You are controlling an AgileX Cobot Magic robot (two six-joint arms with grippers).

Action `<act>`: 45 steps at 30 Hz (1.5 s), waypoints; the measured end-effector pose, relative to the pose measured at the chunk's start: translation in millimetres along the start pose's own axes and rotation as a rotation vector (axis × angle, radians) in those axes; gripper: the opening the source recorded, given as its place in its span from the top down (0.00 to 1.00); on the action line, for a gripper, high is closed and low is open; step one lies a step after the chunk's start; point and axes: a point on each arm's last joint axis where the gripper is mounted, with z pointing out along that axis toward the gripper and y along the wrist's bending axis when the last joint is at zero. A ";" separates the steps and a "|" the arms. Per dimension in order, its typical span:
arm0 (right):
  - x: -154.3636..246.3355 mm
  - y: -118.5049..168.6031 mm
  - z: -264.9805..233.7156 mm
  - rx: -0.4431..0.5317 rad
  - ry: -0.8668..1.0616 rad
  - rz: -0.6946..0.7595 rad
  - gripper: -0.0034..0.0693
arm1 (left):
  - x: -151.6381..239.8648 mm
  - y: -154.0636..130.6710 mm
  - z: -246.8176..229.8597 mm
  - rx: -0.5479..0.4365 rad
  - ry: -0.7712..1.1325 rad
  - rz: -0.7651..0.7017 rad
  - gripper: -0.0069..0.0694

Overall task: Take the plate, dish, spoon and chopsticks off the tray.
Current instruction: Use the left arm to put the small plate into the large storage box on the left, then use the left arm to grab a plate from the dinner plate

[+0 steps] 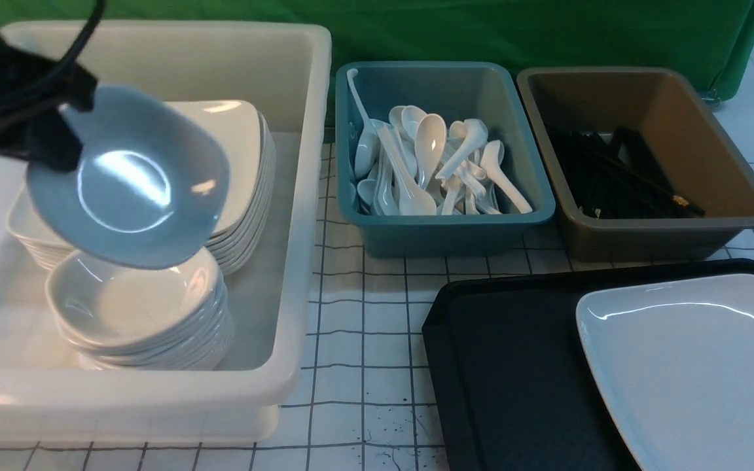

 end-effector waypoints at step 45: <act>1.8 0.0 0.0 0.000 0.019 0.004 0.62 | 23.3 -5.6 -9.9 0.346 0.095 -0.004 0.60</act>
